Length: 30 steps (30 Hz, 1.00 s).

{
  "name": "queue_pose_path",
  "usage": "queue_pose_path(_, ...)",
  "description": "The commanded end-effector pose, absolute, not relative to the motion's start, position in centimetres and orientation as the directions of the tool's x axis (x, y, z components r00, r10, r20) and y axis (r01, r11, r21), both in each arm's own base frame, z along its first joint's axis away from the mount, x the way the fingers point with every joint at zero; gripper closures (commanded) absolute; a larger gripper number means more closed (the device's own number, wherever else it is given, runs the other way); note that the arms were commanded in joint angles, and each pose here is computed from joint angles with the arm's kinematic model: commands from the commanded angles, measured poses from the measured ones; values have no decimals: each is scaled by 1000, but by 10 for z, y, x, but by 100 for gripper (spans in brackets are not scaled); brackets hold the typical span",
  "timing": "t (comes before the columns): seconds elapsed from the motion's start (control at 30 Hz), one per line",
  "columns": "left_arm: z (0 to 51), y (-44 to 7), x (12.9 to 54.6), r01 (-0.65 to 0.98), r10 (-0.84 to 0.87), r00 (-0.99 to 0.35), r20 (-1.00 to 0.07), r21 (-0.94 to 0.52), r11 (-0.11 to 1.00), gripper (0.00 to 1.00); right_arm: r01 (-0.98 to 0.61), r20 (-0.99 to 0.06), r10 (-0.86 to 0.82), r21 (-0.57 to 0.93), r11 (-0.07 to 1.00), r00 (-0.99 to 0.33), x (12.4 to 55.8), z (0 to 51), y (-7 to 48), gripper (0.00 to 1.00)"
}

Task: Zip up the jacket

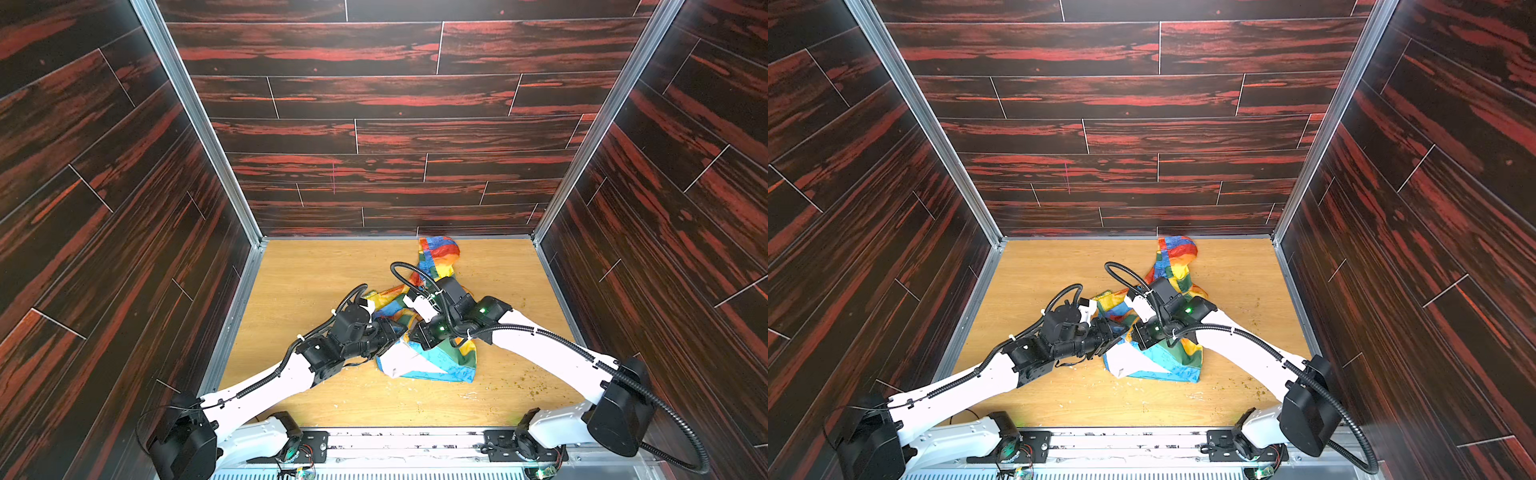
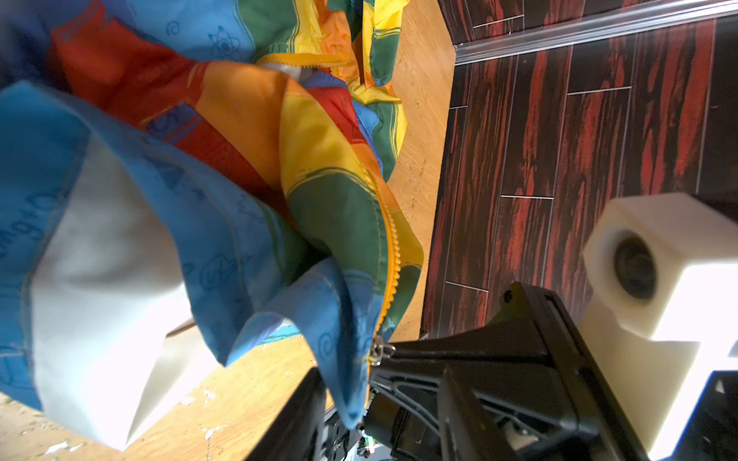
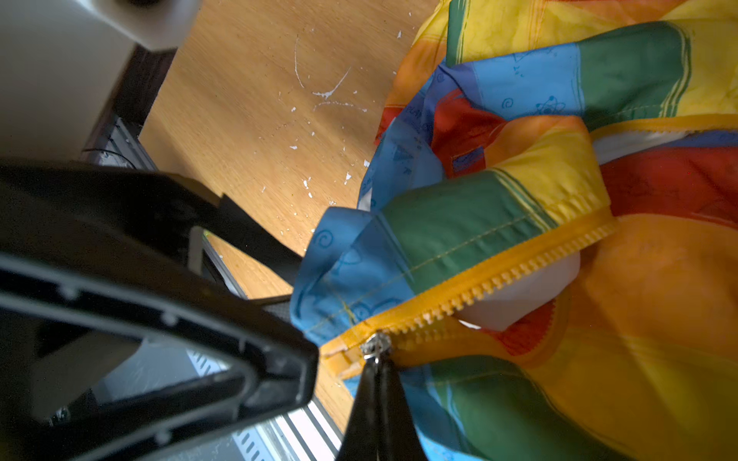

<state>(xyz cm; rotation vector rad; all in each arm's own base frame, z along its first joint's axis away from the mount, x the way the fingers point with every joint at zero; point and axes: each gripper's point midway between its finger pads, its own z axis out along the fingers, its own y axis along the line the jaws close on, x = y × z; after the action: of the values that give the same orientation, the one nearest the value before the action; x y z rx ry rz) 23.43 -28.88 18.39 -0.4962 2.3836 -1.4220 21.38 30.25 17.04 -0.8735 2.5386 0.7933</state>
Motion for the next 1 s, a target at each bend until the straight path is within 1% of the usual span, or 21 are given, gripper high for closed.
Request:
queue_pose_path(0.0,182,-288,233,-151,-470,-880,-67,-899,412,52,-640,-463,-455,417,645,-761,214,166,311,100)
queue_pose_path(0.17,172,-289,235,-174,-483,-874,-48,-898,404,56,-639,-460,-455,430,637,-763,213,165,313,100)
queue_pose_path(0.3,174,-292,241,-171,-506,-862,-43,-914,369,60,-637,-456,-454,435,636,-766,212,164,314,100)
queue_pose_path(0.37,177,-292,244,-167,-516,-855,-45,-919,357,64,-636,-454,-455,436,637,-766,212,163,313,100)
queue_pose_path(0.47,177,-290,245,-167,-527,-848,-49,-920,354,73,-637,-453,-457,436,636,-766,212,163,314,100)
queue_pose_path(0.53,176,-289,246,-171,-535,-844,-47,-920,351,89,-634,-450,-456,434,640,-768,212,161,313,100)
queue_pose_path(0.6,173,-288,244,-177,-532,-845,-45,-917,358,100,-634,-449,-458,422,648,-767,214,160,312,100)
queue_pose_path(0.73,166,-282,237,-181,-517,-854,-58,-898,400,100,-633,-449,-463,382,673,-764,220,157,307,100)
queue_pose_path(0.9,162,-270,225,-169,-483,-870,-98,-862,478,100,-598,-453,-434,327,731,-779,240,154,292,100)
queue_pose_path(0.97,163,-266,222,-164,-478,-872,-109,-854,493,100,-581,-453,-420,313,751,-786,248,153,286,100)
